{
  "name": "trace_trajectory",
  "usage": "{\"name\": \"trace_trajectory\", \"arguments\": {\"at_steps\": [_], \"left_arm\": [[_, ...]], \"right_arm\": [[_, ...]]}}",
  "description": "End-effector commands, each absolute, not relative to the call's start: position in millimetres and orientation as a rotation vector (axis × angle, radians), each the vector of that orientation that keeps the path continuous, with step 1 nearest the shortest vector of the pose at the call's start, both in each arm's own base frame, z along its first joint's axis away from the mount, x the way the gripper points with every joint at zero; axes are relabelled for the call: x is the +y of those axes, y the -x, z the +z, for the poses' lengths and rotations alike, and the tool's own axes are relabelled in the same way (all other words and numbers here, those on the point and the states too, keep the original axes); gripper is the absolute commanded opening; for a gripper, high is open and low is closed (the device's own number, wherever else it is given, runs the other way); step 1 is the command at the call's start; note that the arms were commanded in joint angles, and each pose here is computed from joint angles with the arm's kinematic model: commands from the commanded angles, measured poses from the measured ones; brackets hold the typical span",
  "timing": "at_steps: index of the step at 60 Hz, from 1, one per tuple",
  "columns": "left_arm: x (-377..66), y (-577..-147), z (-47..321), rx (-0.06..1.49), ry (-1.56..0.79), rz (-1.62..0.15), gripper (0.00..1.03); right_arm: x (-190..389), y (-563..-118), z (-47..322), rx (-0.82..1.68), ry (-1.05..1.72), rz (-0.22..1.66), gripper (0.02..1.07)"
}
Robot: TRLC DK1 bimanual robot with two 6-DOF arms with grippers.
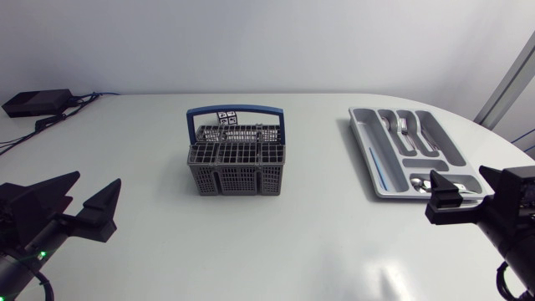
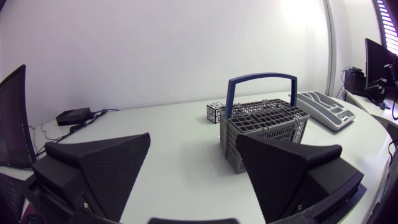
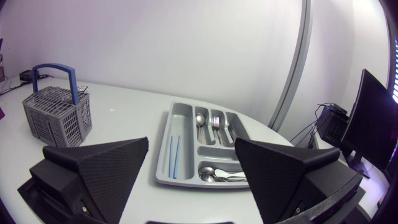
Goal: Transfer all utensils from the basket to the drawer tray.
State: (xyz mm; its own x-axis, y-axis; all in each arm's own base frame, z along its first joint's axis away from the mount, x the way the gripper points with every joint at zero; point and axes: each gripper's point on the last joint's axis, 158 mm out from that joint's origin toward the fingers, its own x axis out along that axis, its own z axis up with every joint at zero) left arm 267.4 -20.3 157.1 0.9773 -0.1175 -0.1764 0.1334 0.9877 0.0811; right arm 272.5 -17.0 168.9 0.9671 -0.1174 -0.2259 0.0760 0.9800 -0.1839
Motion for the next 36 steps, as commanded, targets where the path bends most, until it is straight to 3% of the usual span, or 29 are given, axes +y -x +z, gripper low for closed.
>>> {"name": "trace_trajectory", "arguments": {"at_steps": [1, 36], "left_arm": [[-19, -264, 147, 0.172, -0.06, -0.112, 0.96], [-3, -255, 131, 0.097, 0.001, -0.014, 0.96]], "right_arm": [[-17, -269, 162, 0.219, 0.132, -0.097, 1.02], [-2, -255, 149, 0.06, 0.002, -0.012, 1.02]]}}
